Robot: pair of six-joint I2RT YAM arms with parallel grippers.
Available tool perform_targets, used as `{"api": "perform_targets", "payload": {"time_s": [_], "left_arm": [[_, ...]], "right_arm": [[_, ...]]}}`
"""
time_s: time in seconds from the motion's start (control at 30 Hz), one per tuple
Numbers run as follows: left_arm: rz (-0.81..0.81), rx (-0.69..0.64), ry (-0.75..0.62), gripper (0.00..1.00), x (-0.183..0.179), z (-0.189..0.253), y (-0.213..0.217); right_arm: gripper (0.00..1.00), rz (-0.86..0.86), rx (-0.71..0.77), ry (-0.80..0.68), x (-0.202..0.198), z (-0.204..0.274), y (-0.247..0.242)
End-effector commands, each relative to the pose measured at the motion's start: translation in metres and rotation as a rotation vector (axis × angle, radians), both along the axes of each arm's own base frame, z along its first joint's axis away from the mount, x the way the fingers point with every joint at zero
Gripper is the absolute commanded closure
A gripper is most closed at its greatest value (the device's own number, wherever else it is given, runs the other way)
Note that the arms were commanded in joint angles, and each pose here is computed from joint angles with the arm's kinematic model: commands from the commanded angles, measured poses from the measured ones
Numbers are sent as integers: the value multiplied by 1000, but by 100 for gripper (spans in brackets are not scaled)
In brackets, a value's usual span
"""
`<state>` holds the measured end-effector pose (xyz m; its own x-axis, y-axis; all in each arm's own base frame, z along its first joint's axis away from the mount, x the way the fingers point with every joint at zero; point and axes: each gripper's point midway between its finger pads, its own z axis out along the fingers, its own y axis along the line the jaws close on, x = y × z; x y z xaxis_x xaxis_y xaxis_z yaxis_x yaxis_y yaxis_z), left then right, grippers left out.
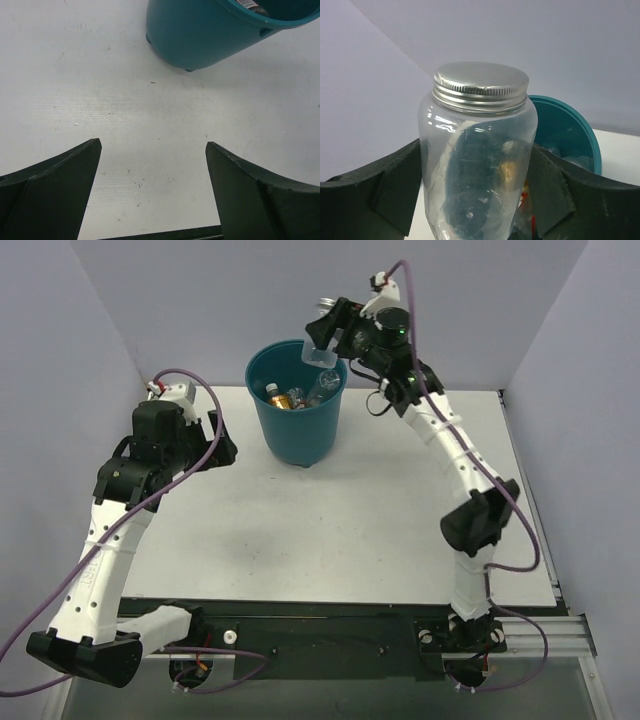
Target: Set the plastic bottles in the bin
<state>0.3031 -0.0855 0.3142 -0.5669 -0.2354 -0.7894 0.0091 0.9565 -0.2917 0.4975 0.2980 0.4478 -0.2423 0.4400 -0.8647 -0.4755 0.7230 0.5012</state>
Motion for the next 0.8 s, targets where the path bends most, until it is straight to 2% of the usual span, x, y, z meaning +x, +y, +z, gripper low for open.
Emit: {"api": "perform_targets", "payload": {"time_s": [0.0, 0.03, 0.1, 0.23, 0.37, 0.4, 0.43, 0.57, 0.67, 0.7, 0.73, 0.77], "left_arm": [[-24, 22, 14, 3, -7, 4, 3], [-23, 26, 19, 3, -8, 3, 4], [-20, 36, 21, 3, -9, 3, 6], [-26, 39, 39, 3, -10, -1, 7], [-15, 27, 21, 3, -9, 4, 7], [-12, 26, 9, 3, -9, 7, 7], [-7, 27, 2, 3, -8, 8, 8], [12, 26, -16, 3, -6, 11, 11], [12, 14, -23, 3, -2, 10, 9], [14, 8, -22, 3, 0, 10, 8], [16, 3, -26, 3, 2, 10, 8], [19, -1, -23, 3, 4, 9, 7]], "right_arm": [[23, 10, -1, 10, 29, -17, 39], [10, 11, -2, 12, 30, -15, 43], [0, -2, -42, 26, 35, -31, 51], [0, -42, -87, 28, 30, -37, 48], [0, -106, -117, 12, 10, -14, 18], [0, -155, -147, 33, 11, -21, 6], [0, -177, -170, 34, -1, -12, -7], [0, -335, -292, 141, -31, -29, -75], [0, -473, -396, 277, -54, -73, -133], [0, -516, -398, 304, -70, -74, -155], [0, -571, -457, 368, -78, -104, -175], [0, -644, -457, 370, -94, -98, -199]]}}
